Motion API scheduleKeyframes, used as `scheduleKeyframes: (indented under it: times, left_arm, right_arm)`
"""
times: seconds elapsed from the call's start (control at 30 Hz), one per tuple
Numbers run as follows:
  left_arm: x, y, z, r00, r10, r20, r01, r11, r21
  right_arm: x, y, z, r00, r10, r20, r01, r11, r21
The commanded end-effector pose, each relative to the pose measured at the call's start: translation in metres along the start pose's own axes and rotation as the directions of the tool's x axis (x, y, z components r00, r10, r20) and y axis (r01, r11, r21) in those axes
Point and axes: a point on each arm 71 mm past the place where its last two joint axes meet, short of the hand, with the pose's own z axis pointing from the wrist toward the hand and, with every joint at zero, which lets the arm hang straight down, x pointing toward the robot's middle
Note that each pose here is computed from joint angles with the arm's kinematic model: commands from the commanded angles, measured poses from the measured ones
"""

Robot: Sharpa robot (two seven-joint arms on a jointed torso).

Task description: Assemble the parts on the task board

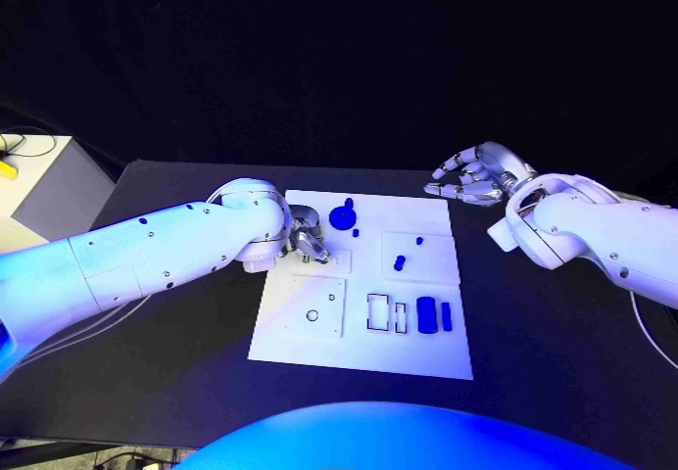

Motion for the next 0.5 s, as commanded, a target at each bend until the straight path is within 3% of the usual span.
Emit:
scheduleKeyframes:
  times: [0.03,0.5]
  left_arm:
    - [0.0104,0.0009,0.0033,0.998,0.011,-0.055,-0.012,1.000,-0.017]
    - [0.0111,-0.0018,0.0044,0.998,0.000,-0.061,-0.001,1.000,-0.013]
  right_arm:
    - [0.0010,0.0009,-0.0001,1.000,-0.007,-0.011,0.007,1.000,-0.009]
    - [0.0011,0.0006,-0.0002,1.000,-0.007,-0.012,0.007,1.000,-0.009]
